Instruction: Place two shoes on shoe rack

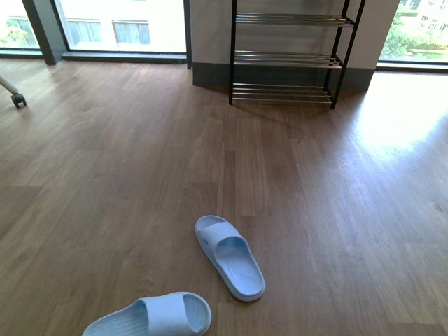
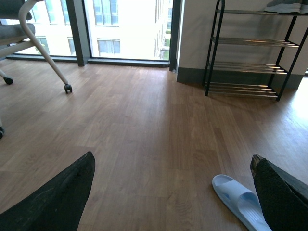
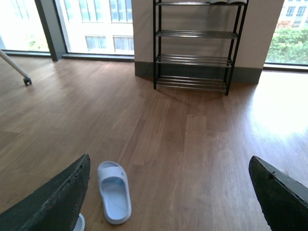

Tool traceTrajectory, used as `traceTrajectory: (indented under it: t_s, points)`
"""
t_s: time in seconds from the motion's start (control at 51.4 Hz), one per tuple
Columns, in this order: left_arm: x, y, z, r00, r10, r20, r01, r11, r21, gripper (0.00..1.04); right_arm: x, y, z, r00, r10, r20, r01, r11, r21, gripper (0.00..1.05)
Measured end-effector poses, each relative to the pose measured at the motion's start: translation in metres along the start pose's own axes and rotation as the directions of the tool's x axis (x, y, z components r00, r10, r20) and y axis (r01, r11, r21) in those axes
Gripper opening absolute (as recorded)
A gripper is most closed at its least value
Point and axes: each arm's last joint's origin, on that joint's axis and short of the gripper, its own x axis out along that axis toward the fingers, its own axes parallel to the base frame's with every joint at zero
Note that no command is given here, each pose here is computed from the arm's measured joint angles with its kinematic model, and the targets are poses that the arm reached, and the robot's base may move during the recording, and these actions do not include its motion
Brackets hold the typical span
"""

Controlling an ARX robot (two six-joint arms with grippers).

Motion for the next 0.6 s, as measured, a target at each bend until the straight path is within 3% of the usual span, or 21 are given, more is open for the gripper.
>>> traceTrajectory:
  t_s: [0.603]
  points:
    - [0.0,0.0002,0.0,1.0,0.006,0.0,-0.006,1.0,0.0,0.95,-0.0001,0.0002,0.0001,1.0,0.007,0.001,-0.007,1.0,0.002,0.95]
